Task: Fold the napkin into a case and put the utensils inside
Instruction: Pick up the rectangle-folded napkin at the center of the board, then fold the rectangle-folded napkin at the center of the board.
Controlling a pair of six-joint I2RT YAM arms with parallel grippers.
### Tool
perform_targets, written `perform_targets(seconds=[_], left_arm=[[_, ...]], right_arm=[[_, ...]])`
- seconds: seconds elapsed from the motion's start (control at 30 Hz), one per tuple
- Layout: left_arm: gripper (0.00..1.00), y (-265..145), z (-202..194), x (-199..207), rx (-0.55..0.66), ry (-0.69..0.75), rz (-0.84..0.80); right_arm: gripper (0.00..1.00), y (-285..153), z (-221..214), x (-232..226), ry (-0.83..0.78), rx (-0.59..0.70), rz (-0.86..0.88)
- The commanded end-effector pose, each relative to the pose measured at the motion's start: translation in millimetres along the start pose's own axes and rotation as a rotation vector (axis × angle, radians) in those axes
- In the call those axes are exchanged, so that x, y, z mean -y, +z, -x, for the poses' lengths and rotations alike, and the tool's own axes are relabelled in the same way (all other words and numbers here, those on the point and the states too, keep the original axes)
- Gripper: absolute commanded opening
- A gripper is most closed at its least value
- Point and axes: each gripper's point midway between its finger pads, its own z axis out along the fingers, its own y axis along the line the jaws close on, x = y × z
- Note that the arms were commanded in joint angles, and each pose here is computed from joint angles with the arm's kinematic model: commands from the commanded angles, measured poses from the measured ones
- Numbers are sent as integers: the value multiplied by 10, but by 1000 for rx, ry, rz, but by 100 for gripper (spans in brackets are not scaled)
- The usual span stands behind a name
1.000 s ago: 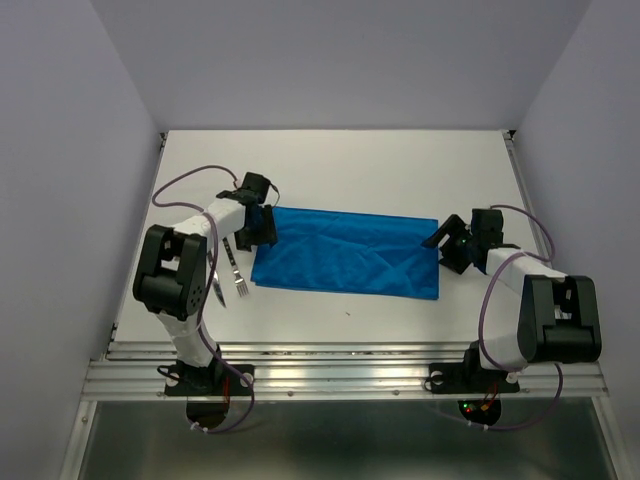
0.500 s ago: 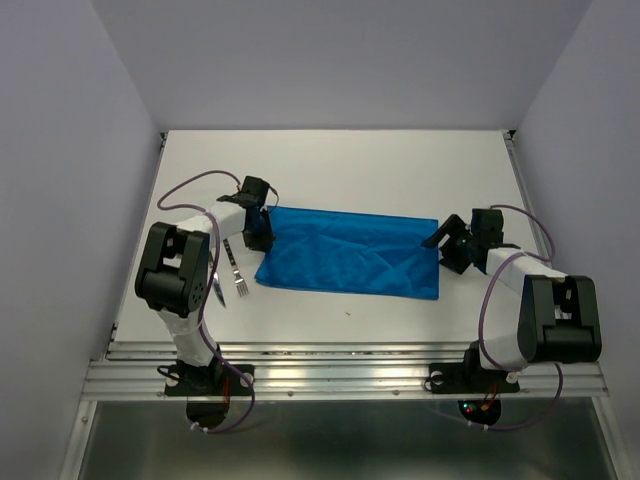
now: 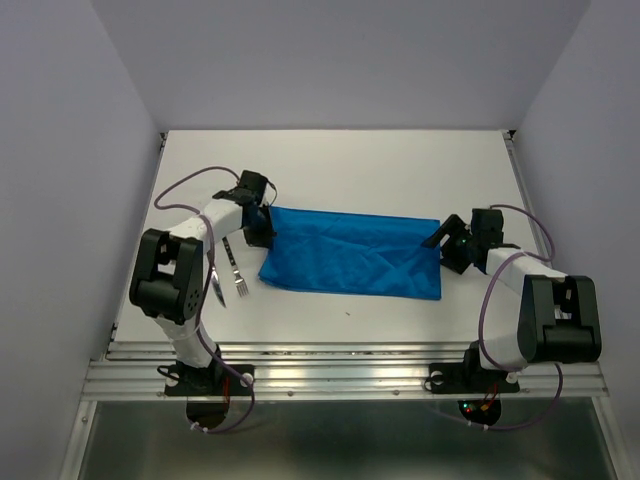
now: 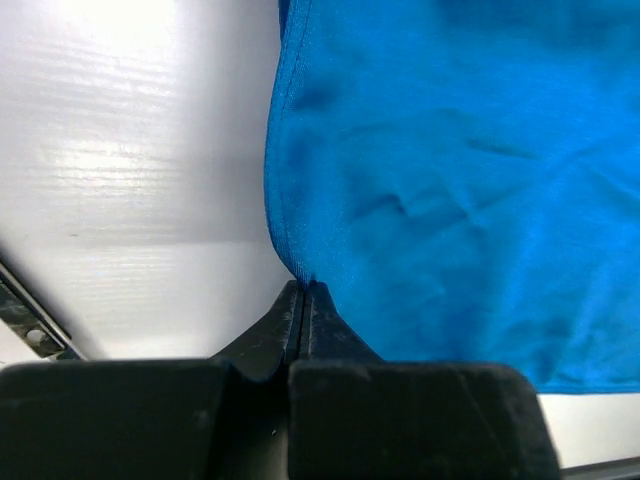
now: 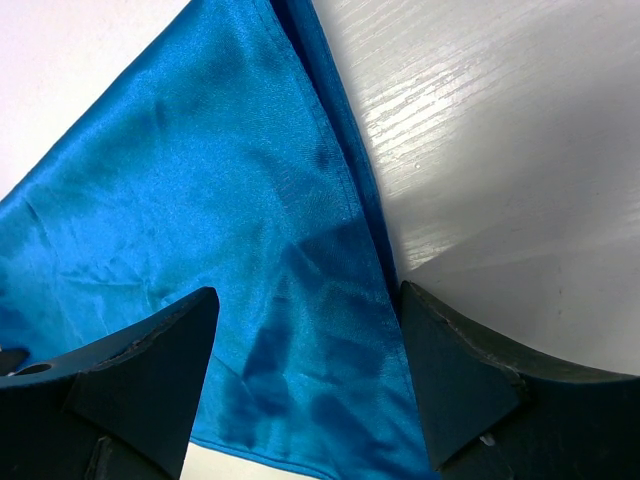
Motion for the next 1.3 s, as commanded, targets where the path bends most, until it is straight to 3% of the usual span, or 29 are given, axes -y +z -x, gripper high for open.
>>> perform_targets(seconds=[0.0,0.3,0.83,1.03,1.27], left_arm=[[0,-510,357,258,121,50,-83],[0,-784,505,652,168,117,-173],[0,-967,257,2000,158,254,-318],[0,-967,107,2473,141,286,-380],[0,-931,-180,2874,96,336,-451]], right_arm=[[79,18,-231,139,8,-73,-38],[79,16,-233,53,19,-80,-14],[75,41,-330,89,43,-100,-4],[65,29,-278,126,32,-85,-39],[39,53,-270,191,13,-69,-75]])
